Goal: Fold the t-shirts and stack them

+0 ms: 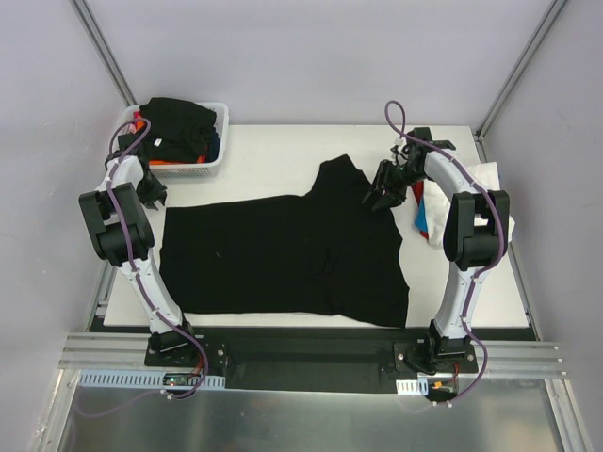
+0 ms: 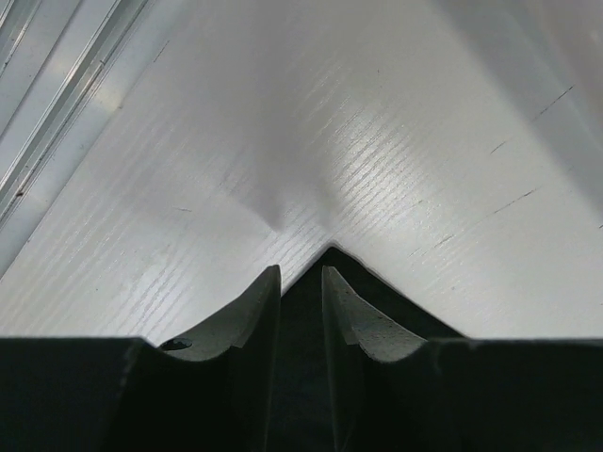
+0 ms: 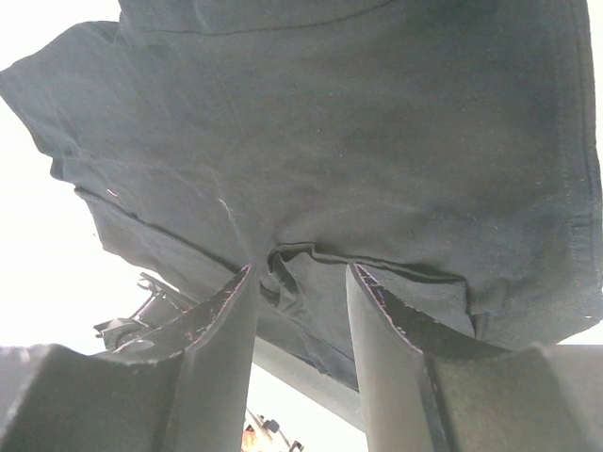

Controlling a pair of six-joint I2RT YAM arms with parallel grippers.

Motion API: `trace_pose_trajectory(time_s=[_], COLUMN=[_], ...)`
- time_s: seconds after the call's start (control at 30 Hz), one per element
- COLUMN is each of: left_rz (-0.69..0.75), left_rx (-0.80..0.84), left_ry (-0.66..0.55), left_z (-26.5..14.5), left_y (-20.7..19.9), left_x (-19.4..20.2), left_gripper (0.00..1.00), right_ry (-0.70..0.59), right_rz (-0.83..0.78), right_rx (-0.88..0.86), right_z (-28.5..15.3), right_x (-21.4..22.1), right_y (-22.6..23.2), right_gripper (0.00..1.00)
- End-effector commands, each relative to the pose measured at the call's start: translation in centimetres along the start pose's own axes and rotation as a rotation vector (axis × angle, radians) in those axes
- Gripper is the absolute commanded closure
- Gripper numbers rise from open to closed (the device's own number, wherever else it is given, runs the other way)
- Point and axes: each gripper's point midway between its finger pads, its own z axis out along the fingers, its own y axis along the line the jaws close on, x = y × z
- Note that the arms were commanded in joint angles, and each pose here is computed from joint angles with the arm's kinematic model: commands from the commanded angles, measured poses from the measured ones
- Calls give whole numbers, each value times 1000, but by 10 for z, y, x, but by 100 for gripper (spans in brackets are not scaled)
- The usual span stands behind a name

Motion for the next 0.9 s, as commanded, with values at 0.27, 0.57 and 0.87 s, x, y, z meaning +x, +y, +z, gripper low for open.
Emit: trace_pose_trajectory(time_s=[0.27, 0.57, 0.87], left_rz=[19, 16, 12], left_rx=[98, 120, 140], left_ry=[149, 167, 179], left_z=[19, 25, 25], left_y=[-14, -19, -22], left_x=[28, 28, 30], left_gripper=[76, 75, 98], right_ry=[-57, -59, -59], right_rz=[-41, -38, -27], right_rx=[-2, 16, 6], right_z=[-20, -20, -17], right_x=[0, 6, 4], right_y=[13, 7, 10], right_gripper=[55, 55, 55])
